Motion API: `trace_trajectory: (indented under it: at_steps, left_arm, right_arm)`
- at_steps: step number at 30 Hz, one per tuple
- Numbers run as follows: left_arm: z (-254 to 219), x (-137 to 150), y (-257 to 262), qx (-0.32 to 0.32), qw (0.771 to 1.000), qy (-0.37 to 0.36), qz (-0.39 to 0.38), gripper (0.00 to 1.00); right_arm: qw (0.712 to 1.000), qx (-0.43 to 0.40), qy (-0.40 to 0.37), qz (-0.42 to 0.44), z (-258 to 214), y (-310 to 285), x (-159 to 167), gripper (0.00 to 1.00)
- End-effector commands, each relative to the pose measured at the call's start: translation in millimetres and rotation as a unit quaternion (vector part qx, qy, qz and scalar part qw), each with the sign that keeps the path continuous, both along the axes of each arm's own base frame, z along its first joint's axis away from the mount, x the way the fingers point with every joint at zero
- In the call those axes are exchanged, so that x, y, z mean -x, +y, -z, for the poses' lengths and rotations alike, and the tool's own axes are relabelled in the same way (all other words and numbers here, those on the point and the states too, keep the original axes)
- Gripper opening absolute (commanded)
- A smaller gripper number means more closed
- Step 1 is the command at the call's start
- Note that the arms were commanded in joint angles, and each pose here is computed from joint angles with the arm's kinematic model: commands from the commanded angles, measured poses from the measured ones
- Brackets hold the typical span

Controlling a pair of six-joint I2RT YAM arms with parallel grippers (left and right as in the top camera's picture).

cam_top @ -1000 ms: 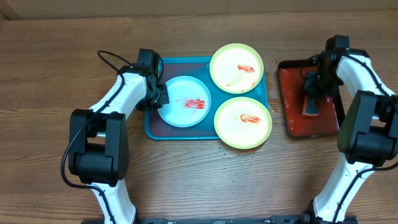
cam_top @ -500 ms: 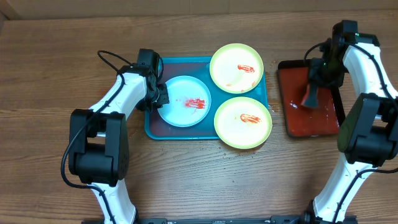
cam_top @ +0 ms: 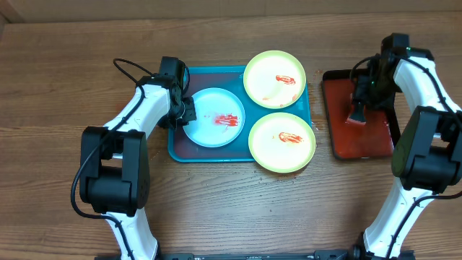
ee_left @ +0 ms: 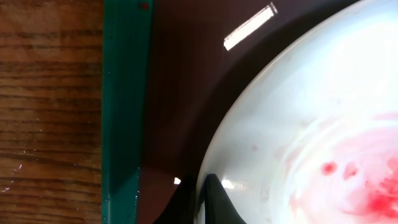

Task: Clean dirty plates on tray and stack at the side
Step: 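Lower right gripper onto the green sponge and grasp it, then lift the sponge with the right gripper and carry it to the white plate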

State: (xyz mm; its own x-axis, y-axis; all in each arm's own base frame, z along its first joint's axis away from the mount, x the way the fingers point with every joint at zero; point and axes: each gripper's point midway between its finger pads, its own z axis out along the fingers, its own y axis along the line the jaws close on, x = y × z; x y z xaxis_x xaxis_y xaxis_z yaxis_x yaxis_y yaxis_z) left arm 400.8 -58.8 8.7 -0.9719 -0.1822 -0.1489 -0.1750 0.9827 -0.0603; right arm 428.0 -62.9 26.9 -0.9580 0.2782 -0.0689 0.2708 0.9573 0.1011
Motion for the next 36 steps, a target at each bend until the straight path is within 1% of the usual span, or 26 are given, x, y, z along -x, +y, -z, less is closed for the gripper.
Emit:
trace_trajectory:
  at_steps: [1,2,4,6,15,17,18,19,21,23,28,33,36]
  left_arm:
    - [14,7,13,-0.024,0.999,0.015,-0.015,0.04]
    - [14,7,13,-0.024,0.999,0.015,-0.015,0.04]
    - [14,7,13,-0.024,0.999,0.015,-0.015,0.04]
    - [14,7,13,-0.024,0.999,0.015,-0.015,0.04]
    - [14,5,13,-0.024,1.0,0.011,-0.015,0.04]
    - [14,5,13,-0.024,1.0,0.011,-0.015,0.04]
    - [14,5,13,-0.024,1.0,0.011,-0.015,0.04]
    - [14,5,13,-0.023,1.0,0.011,-0.015,0.04]
    - [14,5,13,-0.024,1.0,0.011,-0.015,0.04]
    - [14,5,13,-0.024,1.0,0.01,-0.015,0.04]
    - [14,2,12,-0.021,1.0,0.006,-0.015,0.04]
    - [14,2,12,-0.022,1.0,0.005,-0.015,0.04]
    - [14,2,12,-0.021,1.0,0.006,-0.015,0.04]
  right_arm:
    - [1.0,0.0,-0.007,0.01,2,0,0,0.37]
    - [1.0,-0.001,-0.008,0.013,4,0,0,0.35]
    - [1.0,-0.001,-0.008,0.014,6,0,0,0.27]
    - [1.0,-0.001,-0.009,0.014,7,0,0,0.23]
    - [1.0,-0.004,0.012,0.014,24,3,16,0.24]
    - [1.0,-0.005,0.015,0.014,26,3,18,0.23]
    - [1.0,-0.004,0.015,0.014,26,3,18,0.2]
    - [1.0,-0.003,0.015,0.014,26,2,18,0.13]
    - [1.0,-0.003,0.014,0.014,24,2,17,0.04]
    - [1.0,-0.004,0.017,0.017,20,2,17,0.04]
    - [0.999,-0.005,0.021,0.025,-19,2,13,0.04]
    - [1.0,-0.001,-0.004,0.024,-66,3,11,0.04]
    - [0.999,0.002,-0.022,0.022,-86,4,11,0.04]
